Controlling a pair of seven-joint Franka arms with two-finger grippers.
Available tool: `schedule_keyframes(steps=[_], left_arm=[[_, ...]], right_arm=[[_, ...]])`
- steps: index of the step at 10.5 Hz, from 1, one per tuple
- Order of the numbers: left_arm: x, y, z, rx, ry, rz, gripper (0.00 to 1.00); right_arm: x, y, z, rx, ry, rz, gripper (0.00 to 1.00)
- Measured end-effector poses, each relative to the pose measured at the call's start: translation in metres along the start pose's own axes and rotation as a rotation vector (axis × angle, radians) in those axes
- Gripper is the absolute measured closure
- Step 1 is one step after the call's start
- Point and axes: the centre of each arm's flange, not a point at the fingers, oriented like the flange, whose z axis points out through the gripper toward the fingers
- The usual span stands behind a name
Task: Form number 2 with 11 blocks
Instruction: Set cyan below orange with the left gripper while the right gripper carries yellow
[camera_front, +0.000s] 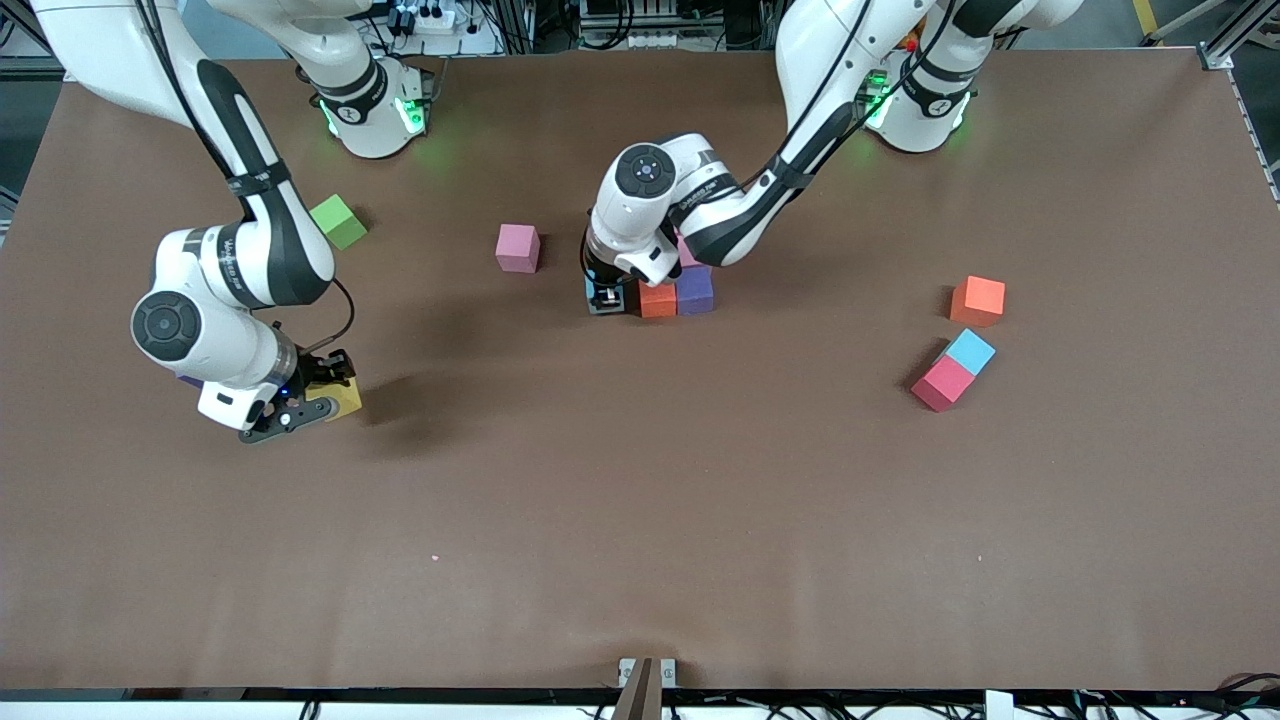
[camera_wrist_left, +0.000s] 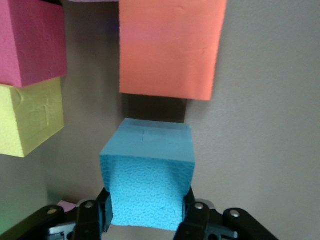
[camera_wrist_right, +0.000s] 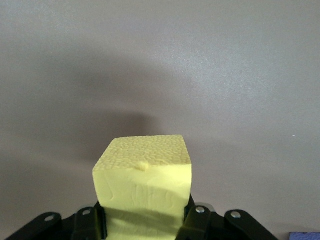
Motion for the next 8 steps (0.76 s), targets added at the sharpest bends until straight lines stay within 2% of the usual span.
schedule_keyframes(steps=[8], left_arm=[[0.013,0.003,0.010,0.006,0.029,-0.009,0.46]], right_arm=[[0.001,-0.003,0.000,0.007,0.000,0.002,0.47]])
